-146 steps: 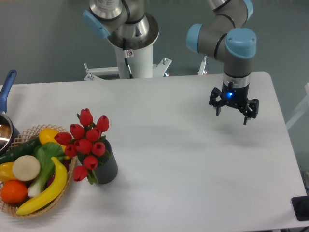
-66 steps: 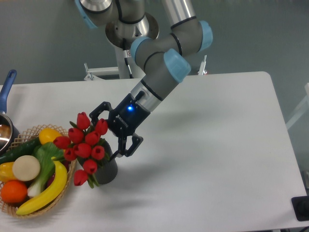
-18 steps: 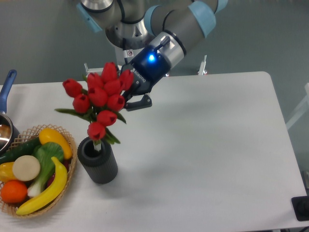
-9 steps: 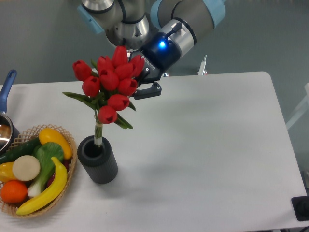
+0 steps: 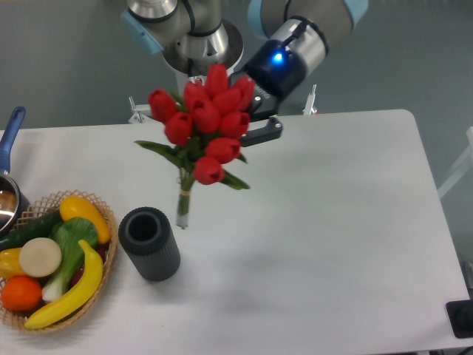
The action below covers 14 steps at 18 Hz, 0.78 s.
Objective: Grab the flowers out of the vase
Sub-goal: 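Lift the gripped tulips straight up out of the black vase, then carry the tulip bunch away from the vase over the open table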
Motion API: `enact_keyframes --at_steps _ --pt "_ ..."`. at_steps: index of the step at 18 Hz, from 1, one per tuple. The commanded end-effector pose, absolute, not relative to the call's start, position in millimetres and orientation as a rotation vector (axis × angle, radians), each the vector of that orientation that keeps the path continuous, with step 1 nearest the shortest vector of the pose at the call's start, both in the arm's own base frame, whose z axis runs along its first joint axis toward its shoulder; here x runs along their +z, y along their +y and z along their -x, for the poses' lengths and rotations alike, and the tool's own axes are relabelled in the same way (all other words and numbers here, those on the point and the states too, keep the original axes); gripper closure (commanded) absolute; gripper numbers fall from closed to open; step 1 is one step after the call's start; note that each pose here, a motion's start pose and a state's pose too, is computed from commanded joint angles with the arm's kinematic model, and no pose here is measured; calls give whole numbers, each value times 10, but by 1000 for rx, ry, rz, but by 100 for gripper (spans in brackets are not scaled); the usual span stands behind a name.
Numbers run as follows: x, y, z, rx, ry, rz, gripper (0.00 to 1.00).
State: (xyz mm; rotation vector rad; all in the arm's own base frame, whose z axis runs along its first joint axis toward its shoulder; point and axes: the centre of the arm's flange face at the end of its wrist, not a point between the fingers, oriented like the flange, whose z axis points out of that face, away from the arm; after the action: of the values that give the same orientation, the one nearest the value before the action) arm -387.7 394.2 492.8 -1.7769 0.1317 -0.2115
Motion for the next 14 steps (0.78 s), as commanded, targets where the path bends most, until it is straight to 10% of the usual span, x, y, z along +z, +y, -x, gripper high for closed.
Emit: enact_keyframes --at_steps 10,14 --pt "4434 3805 4302 114 -13 2176 86" --pt "4161 3455 4596 150 -69 2266 100"
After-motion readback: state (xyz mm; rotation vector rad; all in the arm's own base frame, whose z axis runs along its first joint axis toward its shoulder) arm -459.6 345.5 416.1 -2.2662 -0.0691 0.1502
